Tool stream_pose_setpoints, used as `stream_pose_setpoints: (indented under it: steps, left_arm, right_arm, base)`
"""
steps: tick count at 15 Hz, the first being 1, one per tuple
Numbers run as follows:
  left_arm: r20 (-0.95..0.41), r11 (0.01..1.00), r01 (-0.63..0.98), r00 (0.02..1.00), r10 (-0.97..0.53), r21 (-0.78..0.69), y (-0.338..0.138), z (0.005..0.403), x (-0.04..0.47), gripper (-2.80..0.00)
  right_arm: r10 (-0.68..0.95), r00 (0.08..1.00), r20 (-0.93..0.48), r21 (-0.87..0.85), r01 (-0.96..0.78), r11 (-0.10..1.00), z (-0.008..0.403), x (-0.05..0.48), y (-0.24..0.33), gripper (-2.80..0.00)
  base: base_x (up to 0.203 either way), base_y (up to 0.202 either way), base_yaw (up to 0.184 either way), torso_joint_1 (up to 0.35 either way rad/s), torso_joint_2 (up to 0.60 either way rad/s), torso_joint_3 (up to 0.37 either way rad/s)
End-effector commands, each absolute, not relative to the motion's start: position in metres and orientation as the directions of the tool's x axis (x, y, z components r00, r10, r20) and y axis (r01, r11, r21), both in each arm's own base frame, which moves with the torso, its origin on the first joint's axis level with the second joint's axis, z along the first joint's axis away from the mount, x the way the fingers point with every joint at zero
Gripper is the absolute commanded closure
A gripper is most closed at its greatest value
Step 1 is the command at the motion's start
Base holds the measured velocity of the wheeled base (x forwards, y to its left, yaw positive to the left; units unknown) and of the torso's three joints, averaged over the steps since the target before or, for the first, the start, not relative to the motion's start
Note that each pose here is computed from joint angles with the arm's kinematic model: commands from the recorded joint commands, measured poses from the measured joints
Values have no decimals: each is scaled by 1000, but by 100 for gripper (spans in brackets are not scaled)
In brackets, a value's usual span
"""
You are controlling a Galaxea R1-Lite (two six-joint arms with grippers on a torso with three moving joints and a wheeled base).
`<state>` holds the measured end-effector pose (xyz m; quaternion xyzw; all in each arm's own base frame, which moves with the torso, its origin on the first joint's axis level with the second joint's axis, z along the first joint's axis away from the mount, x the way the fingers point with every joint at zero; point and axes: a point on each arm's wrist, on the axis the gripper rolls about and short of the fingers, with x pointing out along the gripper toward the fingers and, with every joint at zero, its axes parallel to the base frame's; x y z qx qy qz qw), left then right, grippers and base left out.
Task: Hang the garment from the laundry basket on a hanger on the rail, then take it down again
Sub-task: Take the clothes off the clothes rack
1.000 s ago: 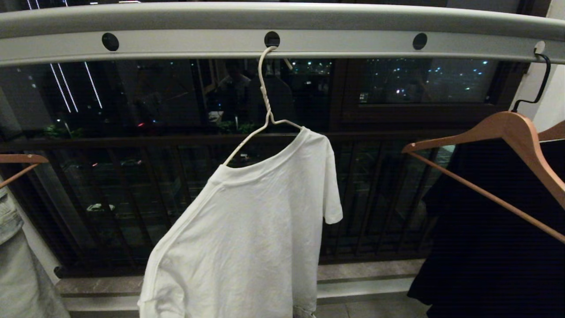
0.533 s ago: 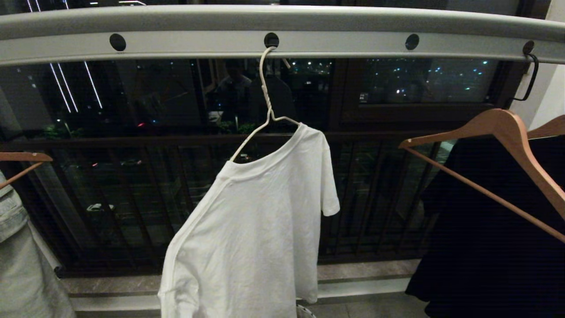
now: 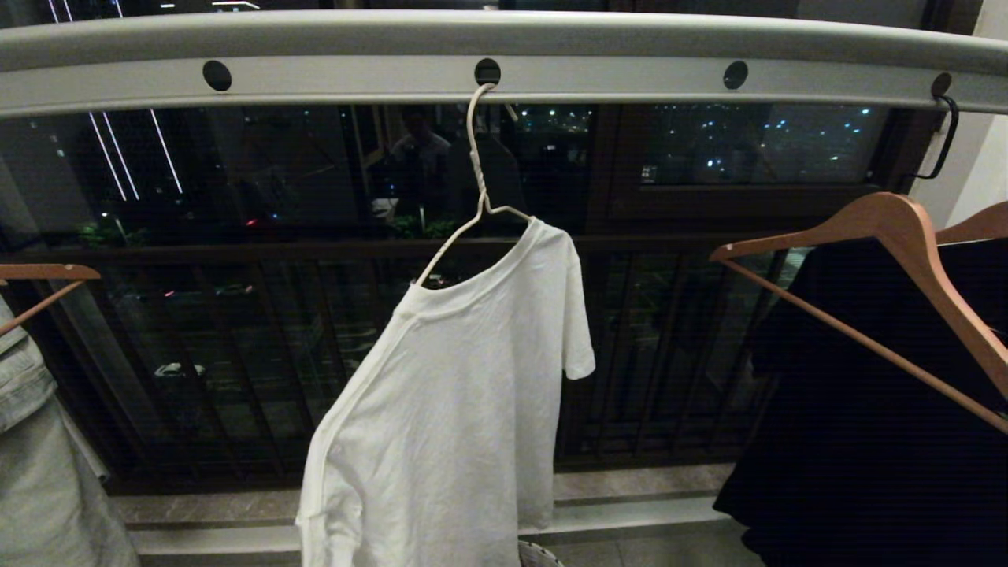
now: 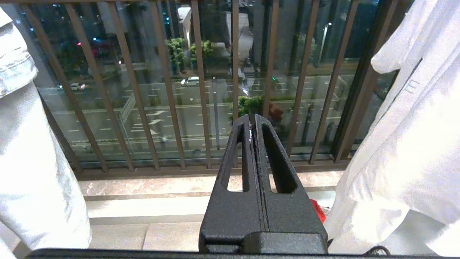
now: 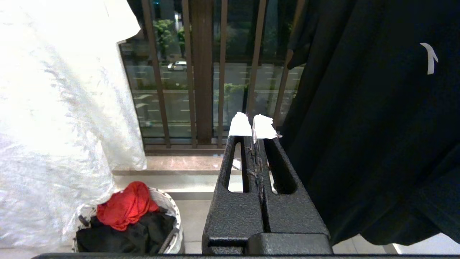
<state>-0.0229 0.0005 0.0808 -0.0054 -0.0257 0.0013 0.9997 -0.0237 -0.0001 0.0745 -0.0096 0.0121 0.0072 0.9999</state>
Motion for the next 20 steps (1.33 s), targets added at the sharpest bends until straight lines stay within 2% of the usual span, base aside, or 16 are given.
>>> stream_pose_setpoints:
  steps: [1, 10, 12, 20]
  left_arm:
    - [36, 1000, -3, 999, 3, -11, 0, 77, -22, 0]
    - [37, 1000, -3, 999, 3, -11, 0, 77, -22, 0]
    - [37, 1000, -3, 999, 3, -11, 0, 77, -22, 0]
    - [35, 1000, -3, 999, 3, -11, 0, 77, -22, 0]
  right_arm:
    - [15, 1000, -26, -17, -15, 1000, 75, -24, 0, 0]
    - [18, 1000, -4, -22, -18, 1000, 83, -26, 0, 0]
    - [20, 1000, 20, -22, -20, 1000, 93, -28, 0, 0]
    - [112, 993, -35, -18, -113, 993, 147, -15, 2, 0]
  base:
    - [0, 0, 0, 0, 0, 0]
    - [0, 0, 0, 0, 0, 0]
    - [0, 0, 0, 0, 0, 0]
    - [0, 0, 0, 0, 0, 0]
